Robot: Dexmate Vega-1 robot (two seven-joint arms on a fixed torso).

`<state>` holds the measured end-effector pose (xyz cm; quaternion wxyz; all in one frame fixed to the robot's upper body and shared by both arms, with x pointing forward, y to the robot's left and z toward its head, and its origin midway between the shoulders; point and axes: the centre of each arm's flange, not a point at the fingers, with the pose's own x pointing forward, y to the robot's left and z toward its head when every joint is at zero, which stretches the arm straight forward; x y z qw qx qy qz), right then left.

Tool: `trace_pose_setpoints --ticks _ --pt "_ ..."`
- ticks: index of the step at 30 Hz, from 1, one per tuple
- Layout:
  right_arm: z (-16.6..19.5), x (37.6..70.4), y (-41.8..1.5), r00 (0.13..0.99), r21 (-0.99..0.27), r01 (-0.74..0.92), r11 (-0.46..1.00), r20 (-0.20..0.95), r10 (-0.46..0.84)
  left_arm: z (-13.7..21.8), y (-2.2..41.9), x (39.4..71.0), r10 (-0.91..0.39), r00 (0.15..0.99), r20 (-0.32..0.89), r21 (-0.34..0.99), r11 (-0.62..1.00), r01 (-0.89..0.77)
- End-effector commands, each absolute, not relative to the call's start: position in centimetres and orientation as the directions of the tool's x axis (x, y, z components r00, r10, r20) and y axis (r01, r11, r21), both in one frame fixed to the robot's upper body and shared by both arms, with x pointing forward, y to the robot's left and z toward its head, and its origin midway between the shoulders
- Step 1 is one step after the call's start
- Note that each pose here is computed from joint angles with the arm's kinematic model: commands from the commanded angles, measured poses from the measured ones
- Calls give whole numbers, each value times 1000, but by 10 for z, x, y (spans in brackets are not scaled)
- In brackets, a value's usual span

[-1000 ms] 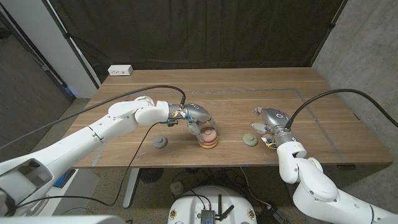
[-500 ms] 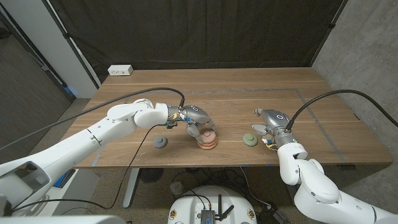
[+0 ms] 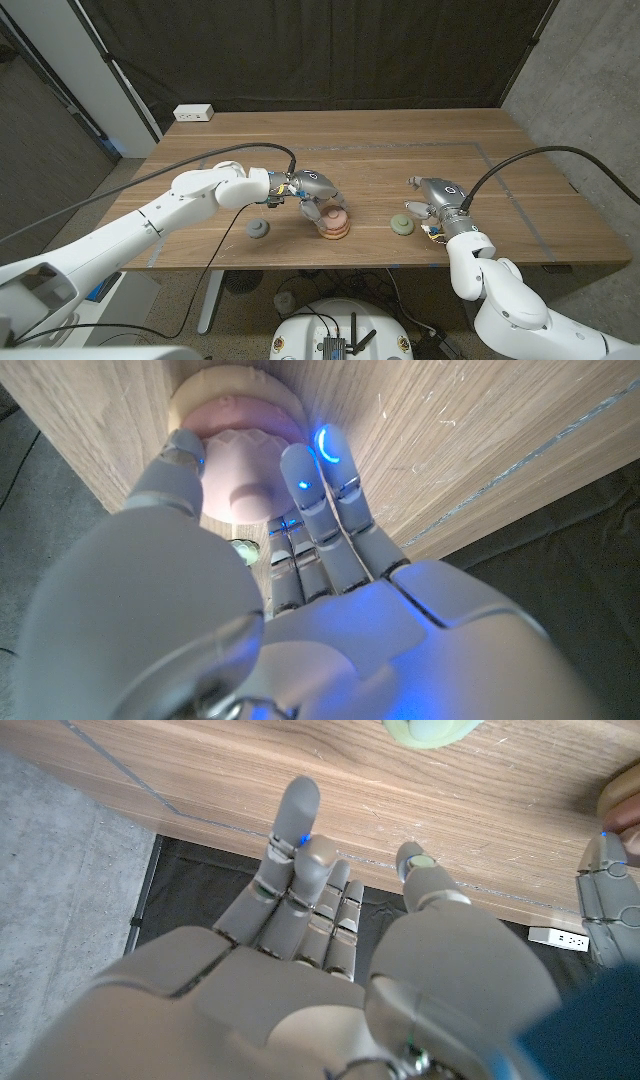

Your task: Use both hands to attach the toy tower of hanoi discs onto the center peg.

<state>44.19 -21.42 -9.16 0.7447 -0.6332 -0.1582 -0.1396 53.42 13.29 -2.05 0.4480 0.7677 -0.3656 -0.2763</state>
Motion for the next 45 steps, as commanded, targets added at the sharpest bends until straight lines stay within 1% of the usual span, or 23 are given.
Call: trace_pose_setpoints --ticks 1,10,17,37,45 --pt "-91 439 -215 909 -897 411 163 416 -7 -20 134 533 -802 591 -89 882 -339 -327" --pt "-90 439 -213 908 -895 413 167 418 -3 -19 134 532 -789 607 -99 873 -361 -327" --pt "-90 441 -216 916 -896 392 210 400 -2 -18 132 531 -781 617 -99 864 -375 -337" --pt "-90 442 -215 915 -897 397 192 404 -3 -14 129 530 -751 641 -156 837 -445 -317" --pt "-89 441 -215 912 -896 403 189 410 1 -6 138 526 -748 652 -129 851 -421 -315"
